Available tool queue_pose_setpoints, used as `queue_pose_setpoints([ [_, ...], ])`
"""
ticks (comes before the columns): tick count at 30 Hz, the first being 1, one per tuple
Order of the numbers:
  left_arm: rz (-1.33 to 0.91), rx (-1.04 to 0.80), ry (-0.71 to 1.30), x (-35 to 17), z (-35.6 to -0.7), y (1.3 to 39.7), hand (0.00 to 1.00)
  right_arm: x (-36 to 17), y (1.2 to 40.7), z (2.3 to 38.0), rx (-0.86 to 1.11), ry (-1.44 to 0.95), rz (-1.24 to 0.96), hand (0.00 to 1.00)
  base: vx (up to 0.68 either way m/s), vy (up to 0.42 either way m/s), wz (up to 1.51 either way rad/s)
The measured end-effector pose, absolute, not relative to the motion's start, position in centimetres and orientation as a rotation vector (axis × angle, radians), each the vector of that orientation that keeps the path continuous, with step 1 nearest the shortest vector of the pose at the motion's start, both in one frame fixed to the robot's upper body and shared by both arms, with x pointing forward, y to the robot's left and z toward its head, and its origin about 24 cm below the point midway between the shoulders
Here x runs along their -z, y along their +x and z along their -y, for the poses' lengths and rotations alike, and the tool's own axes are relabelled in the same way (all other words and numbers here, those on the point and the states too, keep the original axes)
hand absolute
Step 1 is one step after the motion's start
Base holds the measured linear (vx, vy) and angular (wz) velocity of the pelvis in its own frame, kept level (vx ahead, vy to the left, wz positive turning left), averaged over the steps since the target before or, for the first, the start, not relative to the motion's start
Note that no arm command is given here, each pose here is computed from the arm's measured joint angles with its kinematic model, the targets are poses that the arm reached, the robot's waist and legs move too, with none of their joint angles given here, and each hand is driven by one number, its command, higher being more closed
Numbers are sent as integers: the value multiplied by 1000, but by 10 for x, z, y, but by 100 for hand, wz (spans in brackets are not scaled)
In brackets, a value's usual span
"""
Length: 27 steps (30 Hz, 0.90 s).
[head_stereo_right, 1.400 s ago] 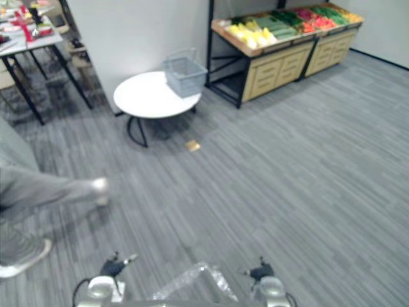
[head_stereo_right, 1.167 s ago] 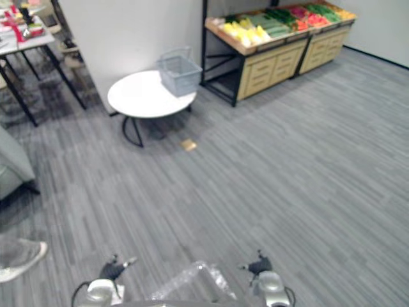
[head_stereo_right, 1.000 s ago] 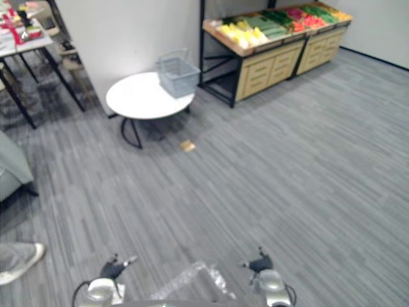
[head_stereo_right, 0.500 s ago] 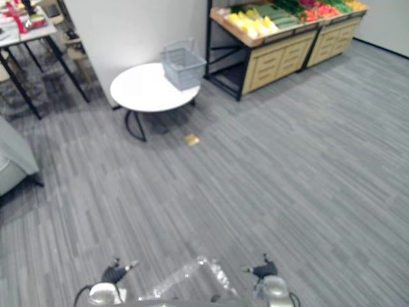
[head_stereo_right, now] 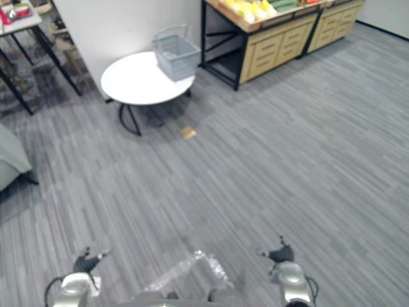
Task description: Pick vegetable in the basket
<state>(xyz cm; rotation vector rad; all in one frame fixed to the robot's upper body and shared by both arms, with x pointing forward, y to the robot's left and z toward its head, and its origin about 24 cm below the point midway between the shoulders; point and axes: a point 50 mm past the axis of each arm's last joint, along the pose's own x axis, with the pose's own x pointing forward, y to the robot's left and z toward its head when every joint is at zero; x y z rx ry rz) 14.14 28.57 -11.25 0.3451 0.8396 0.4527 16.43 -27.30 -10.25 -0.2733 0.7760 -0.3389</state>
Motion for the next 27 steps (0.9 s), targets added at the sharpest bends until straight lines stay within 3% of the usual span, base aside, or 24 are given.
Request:
queue_pose_setpoints([
  [6, -828, -459, 338, 111, -285, 143, 0, 83, 179, 292, 374, -332, -692, 0, 250, 47, -20],
  [10, -822, -409, 338, 115, -271, 148, 0, 92, 175, 293, 380, -318, -749, 0, 507, 237, -18],
  [19, -855, -305, 326, 126, -244, 138, 0, 125, 145, 250, 233, -277, -893, 0, 570, 256, 8],
  [27, -720, -257, 353, 107, -237, 186, 0, 130, 141, 239, 208, -264, -905, 0, 489, -105, 74],
])
